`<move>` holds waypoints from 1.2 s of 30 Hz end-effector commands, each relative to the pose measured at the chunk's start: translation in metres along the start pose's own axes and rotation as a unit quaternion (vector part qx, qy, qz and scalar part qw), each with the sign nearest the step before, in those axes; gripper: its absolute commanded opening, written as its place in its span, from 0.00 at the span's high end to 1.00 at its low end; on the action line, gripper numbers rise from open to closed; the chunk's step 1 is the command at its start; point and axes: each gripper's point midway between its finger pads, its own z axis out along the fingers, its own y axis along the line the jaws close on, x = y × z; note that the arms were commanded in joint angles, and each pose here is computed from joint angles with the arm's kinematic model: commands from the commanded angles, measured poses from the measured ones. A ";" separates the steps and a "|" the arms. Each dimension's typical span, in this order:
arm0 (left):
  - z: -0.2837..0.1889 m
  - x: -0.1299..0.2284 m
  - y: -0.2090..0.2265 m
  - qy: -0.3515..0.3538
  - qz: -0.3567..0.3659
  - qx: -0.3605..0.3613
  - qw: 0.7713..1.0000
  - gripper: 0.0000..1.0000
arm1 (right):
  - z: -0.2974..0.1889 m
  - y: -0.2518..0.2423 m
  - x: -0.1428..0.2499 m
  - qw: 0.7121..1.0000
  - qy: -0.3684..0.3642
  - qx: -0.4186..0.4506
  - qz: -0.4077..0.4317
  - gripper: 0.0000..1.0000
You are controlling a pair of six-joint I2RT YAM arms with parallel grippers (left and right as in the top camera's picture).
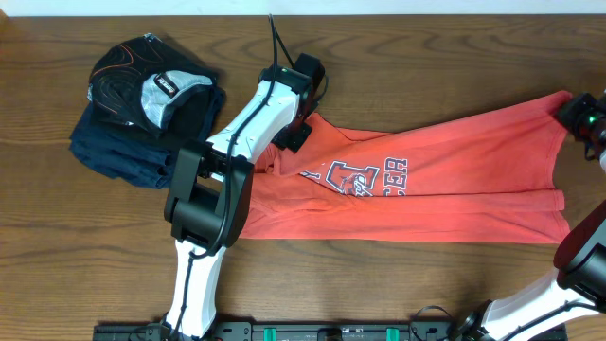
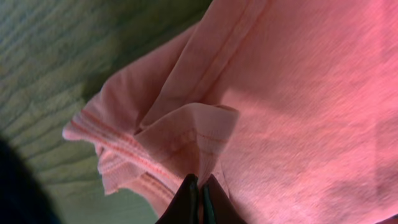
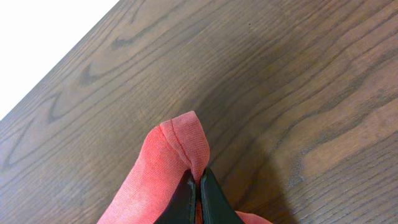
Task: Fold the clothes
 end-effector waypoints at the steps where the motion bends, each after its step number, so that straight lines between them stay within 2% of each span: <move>1: -0.028 -0.006 0.013 -0.028 -0.021 -0.022 0.999 0.94 | -0.001 -0.003 -0.004 1.000 -0.006 0.004 -0.005 0.99; 11: -0.129 -0.006 0.044 -0.147 -0.070 -0.036 0.986 0.94 | -0.010 -0.004 -0.007 0.999 -0.002 -0.037 0.010 0.99; 25: -0.141 0.010 0.050 -0.140 -0.092 -0.034 0.985 0.94 | -0.017 -0.014 0.018 0.996 0.051 -0.047 0.049 0.99; 36: -0.192 0.024 0.057 -0.200 -0.120 -0.035 0.972 0.94 | -0.022 -0.028 0.016 0.996 0.049 -0.037 0.064 0.99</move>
